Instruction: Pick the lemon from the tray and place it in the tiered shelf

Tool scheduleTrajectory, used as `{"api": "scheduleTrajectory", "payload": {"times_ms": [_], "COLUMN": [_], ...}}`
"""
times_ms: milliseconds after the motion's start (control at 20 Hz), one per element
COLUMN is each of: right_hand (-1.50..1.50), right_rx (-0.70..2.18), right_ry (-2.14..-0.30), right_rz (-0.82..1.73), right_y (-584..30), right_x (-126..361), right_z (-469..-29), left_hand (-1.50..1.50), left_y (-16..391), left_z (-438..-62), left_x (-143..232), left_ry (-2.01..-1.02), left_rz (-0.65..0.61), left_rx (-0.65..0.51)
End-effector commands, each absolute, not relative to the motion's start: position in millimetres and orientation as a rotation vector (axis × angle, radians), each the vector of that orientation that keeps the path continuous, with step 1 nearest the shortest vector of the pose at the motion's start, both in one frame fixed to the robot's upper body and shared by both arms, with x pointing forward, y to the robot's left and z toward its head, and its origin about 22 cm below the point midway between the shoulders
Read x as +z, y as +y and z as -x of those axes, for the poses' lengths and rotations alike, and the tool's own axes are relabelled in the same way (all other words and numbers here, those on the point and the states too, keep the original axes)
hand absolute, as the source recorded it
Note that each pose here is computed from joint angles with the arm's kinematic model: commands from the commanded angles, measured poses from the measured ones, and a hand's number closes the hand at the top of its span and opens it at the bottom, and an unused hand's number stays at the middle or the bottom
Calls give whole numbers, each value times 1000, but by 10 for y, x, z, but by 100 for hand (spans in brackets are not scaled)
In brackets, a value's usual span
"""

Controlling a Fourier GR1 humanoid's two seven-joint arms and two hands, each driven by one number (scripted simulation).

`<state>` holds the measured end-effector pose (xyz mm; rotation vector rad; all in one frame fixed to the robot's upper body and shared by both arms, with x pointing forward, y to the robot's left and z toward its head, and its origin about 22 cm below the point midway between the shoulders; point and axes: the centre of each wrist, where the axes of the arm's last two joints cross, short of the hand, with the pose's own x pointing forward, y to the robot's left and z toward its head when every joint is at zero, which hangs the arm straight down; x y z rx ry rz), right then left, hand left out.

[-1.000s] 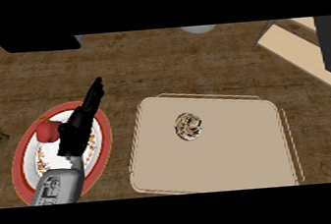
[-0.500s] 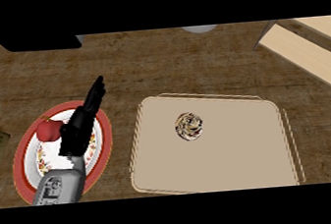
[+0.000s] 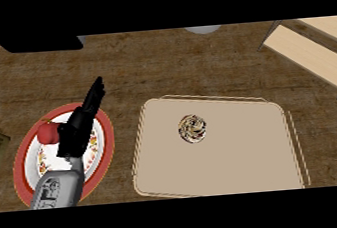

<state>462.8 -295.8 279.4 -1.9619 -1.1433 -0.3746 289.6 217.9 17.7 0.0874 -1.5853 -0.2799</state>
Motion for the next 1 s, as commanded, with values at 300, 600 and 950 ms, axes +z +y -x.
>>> {"api": "scheduleTrajectory", "payload": {"times_ms": [300,600,950], "right_hand": [-150,-150,-150], "right_rx": [-505,-617,-698], "right_ry": [-767,-871,-1038], "right_rz": [2072,1995,1873], "right_y": [-3326,-3303,-3016], "right_x": [2455,2624,2731], "right_z": [-4543,-4516,-4471], "left_hand": [0,0,0], "left_y": [2082,2139,2297], "left_z": [-2866,-2923,-2892], "left_x": [93,144,125], "left_ry": [-1590,-1580,-1593], "left_rz": [-102,-100,-111], "left_rx": [-277,-264,-271]}}
